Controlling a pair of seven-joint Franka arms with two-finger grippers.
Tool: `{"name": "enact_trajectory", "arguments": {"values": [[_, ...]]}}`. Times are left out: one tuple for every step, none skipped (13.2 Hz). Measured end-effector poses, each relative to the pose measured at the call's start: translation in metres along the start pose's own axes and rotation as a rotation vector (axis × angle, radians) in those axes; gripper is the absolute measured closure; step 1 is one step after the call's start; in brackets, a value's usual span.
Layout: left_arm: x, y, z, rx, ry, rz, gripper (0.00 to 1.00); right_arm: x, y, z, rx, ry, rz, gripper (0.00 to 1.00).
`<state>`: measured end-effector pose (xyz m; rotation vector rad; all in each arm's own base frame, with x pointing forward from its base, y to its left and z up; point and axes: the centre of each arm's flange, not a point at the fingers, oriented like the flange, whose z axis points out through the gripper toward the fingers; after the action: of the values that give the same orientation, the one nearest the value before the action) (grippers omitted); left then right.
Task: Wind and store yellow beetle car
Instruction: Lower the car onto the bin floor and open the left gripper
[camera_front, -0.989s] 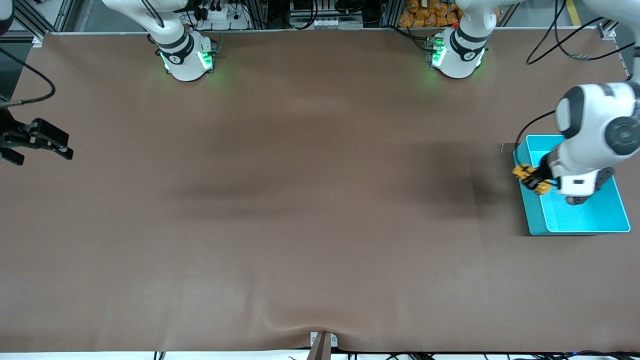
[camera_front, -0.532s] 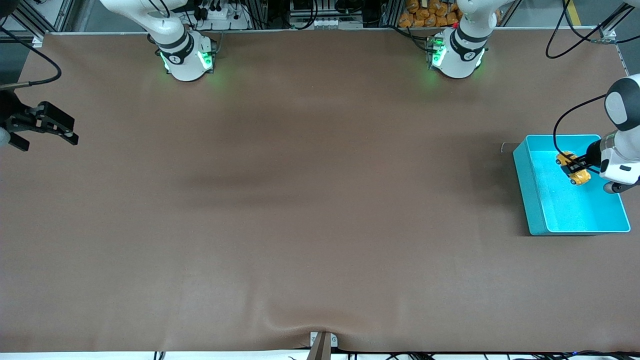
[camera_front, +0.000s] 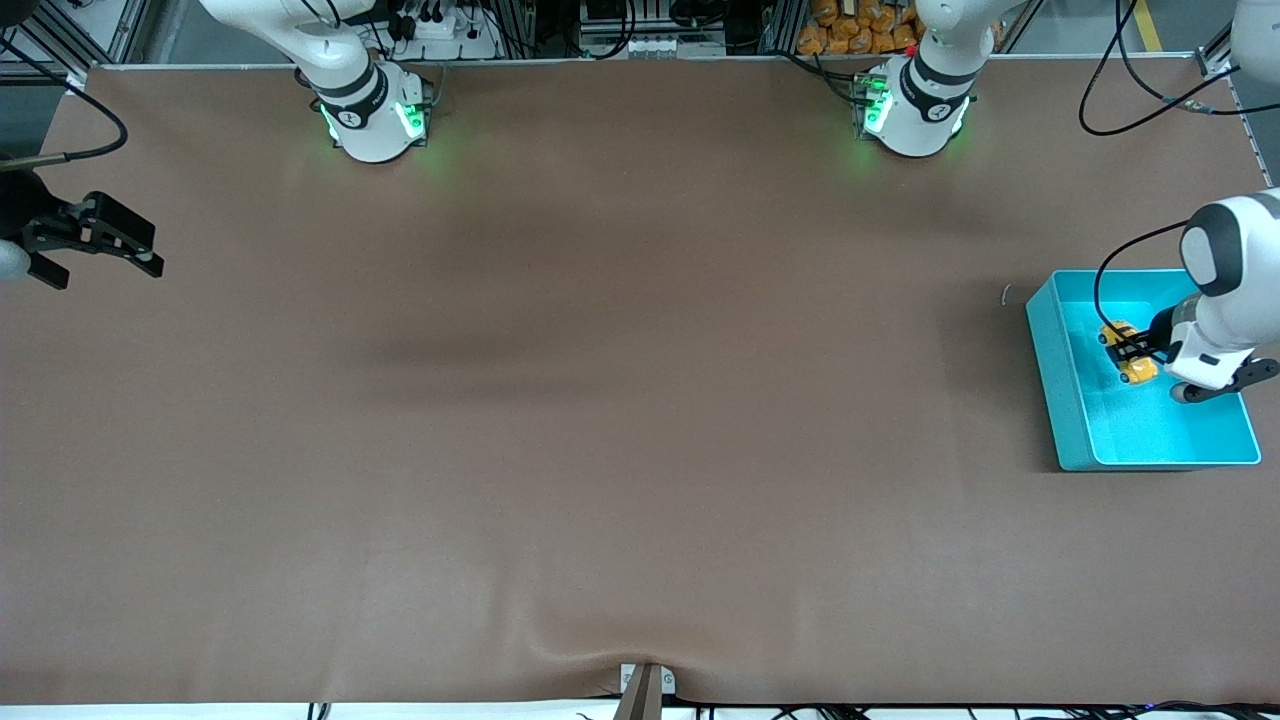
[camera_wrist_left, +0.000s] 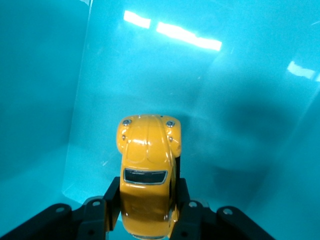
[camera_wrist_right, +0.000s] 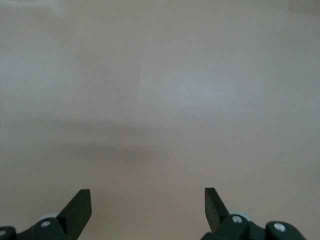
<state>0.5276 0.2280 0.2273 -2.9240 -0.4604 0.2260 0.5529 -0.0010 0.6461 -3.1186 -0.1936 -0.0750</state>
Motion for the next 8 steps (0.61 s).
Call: {"name": "enact_trajectory", "arguments": {"values": [[0.001, -0.001, 0.010, 0.003, -0.005, 0.007, 0.54, -0.001, 0.001, 0.000, 0.004, 0.000, 0.002, 0.00], [0.002, -0.002, 0.017, 0.001, -0.006, 0.009, 0.54, -0.001, 0.001, 0.001, 0.005, -0.001, 0.003, 0.00], [0.002, -0.002, 0.022, -0.002, -0.005, 0.009, 0.54, -0.001, 0.001, 0.001, 0.005, -0.002, 0.004, 0.00], [0.003, -0.003, 0.025, -0.006, -0.004, 0.009, 0.54, -0.001, 0.002, 0.001, 0.005, -0.002, 0.004, 0.00], [0.003, -0.002, 0.028, -0.008, -0.005, 0.010, 0.54, -0.001, 0.002, 0.001, 0.005, -0.002, 0.006, 0.00], [0.003, -0.002, 0.031, -0.009, -0.007, 0.011, 0.54, -0.001, 0.003, 0.002, 0.005, -0.003, 0.008, 0.00], [0.003, -0.002, 0.033, -0.010, -0.010, 0.013, 0.54, -0.001, 0.005, 0.002, 0.005, -0.004, 0.011, 0.00], [0.004, -0.003, 0.036, -0.009, -0.011, 0.016, 0.54, -0.002, 0.007, 0.002, 0.005, -0.005, 0.015, 0.00]]}}
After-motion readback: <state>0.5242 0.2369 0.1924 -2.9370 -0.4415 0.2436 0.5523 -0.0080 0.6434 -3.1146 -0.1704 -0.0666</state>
